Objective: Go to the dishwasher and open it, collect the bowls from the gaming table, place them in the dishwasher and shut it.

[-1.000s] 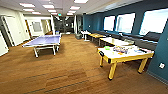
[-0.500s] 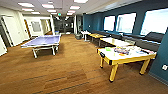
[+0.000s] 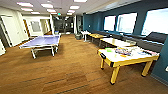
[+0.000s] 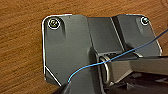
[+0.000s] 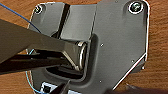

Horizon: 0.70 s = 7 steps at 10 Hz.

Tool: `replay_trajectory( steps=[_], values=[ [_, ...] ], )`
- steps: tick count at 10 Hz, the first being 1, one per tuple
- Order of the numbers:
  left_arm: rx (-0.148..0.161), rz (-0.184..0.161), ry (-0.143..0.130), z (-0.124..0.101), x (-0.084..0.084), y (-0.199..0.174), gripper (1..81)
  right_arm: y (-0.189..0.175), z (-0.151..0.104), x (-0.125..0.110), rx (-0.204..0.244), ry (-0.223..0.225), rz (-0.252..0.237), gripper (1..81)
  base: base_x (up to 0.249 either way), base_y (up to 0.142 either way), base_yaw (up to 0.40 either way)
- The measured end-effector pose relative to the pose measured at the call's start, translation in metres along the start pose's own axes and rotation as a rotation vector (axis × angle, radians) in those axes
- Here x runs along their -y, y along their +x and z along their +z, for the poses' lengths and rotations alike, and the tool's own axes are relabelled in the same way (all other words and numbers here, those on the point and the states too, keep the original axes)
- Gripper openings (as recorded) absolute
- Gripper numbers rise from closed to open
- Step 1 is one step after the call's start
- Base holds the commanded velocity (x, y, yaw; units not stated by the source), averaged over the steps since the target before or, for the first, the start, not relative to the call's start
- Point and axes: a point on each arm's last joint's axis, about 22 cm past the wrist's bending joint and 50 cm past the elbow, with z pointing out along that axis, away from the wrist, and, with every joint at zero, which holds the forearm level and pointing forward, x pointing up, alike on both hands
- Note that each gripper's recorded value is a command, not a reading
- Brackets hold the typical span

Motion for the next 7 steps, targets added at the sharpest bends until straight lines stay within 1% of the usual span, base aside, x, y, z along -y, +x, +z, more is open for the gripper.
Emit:
replay_trajectory(
  steps=[7],
  values=[
    [0.0,-0.001,0.0,0.0,-0.0002,-0.0004,81.1,-0.0008,-0.0001,-0.0002,0.001,0.0,0.0,81.1,0.159,0.0,0.0]
  ],
)
